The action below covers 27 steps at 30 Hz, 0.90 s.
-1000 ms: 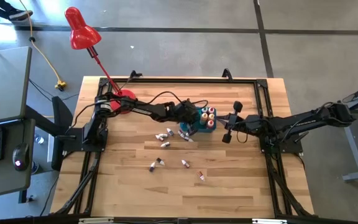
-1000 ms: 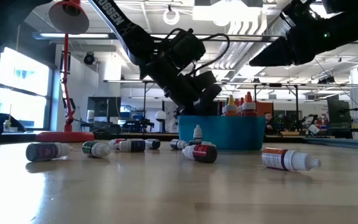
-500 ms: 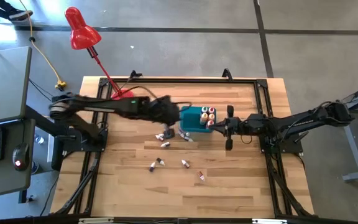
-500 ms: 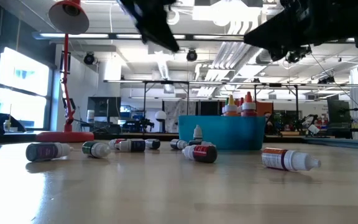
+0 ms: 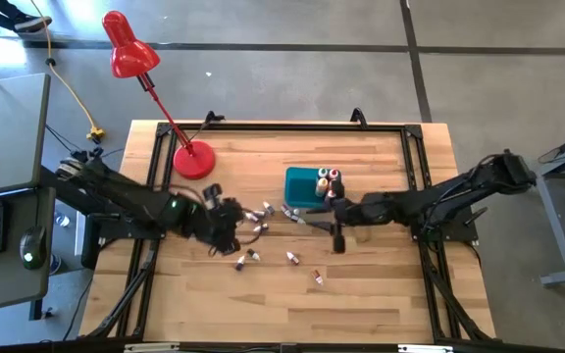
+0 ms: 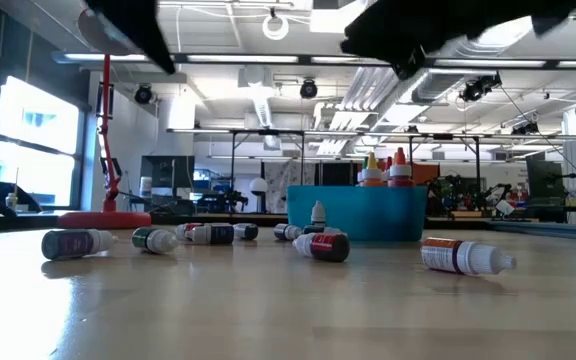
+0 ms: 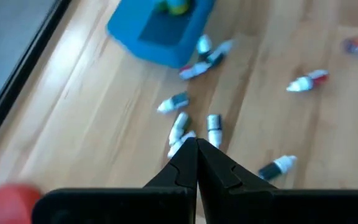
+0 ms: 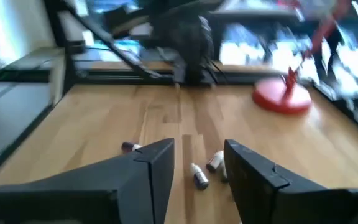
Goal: Pick & Place food coloring
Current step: Put the small orange food coloring bottle into the blue bin
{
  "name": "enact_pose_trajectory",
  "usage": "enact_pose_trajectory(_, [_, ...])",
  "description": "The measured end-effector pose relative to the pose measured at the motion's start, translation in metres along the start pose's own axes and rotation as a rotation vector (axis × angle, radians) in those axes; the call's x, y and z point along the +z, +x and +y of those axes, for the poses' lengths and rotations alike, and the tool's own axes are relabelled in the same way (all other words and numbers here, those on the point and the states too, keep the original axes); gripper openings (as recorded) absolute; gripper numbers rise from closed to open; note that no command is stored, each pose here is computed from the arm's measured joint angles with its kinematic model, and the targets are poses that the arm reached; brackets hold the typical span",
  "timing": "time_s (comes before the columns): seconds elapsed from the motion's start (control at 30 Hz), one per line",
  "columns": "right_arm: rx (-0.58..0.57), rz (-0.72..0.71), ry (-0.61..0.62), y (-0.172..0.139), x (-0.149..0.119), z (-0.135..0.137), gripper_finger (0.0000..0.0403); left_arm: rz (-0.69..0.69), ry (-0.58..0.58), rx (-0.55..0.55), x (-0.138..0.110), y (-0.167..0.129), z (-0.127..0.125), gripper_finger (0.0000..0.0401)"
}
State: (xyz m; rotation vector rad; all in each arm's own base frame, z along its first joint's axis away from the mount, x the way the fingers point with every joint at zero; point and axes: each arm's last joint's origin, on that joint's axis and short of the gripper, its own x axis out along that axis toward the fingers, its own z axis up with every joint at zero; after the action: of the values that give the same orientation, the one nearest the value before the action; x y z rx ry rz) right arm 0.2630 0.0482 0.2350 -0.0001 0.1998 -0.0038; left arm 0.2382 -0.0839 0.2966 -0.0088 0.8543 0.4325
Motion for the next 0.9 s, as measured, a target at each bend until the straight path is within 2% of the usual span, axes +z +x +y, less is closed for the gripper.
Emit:
enact_pose_trajectory(0.1, [-0.122,0.121,0.135,0.012,0.02,0.014,0.0134,-0.014,-0.105,0.074,-0.026,0.005,-0.009,0.0])
enact_pose_trajectory(0.2, [-0.195,0.333,0.213,0.02,0.022,0.03,0.013,-0.011,-0.161,0.123,-0.05,0.01,-0.014,0.0])
enact_pose_trajectory(0.33, [-0.169,0.551,0.403,0.032,0.024,0.058,0.0129,0.018,-0.233,0.141,-0.074,0.02,-0.015,0.0])
enact_pose_trajectory(0.47, [-0.106,0.747,0.451,0.052,0.002,0.09,0.0129,0.041,-0.26,0.166,-0.086,0.027,-0.013,0.0])
enact_pose_trajectory(0.53, [-0.035,0.827,0.471,0.06,-0.007,0.104,0.0129,0.042,-0.256,0.173,-0.088,0.028,-0.012,0.0])
enact_pose_trajectory(0.6, [0.034,0.882,0.48,0.065,-0.014,0.115,0.013,0.031,-0.26,0.174,-0.087,0.028,-0.012,0.0])
enact_pose_trajectory(0.67, [0.045,0.928,0.491,0.068,-0.022,0.121,0.0131,0.028,-0.265,0.168,-0.087,0.028,-0.013,0.0])
enact_pose_trajectory(0.83, [-0.09,0.93,0.609,0.069,-0.032,0.118,0.0131,0.023,-0.255,0.159,-0.086,0.028,-0.014,0.0])
enact_pose_trajectory(0.9, [-0.135,0.938,0.607,0.066,-0.038,0.116,0.0131,0.023,-0.255,0.158,-0.086,0.028,-0.014,0.0])
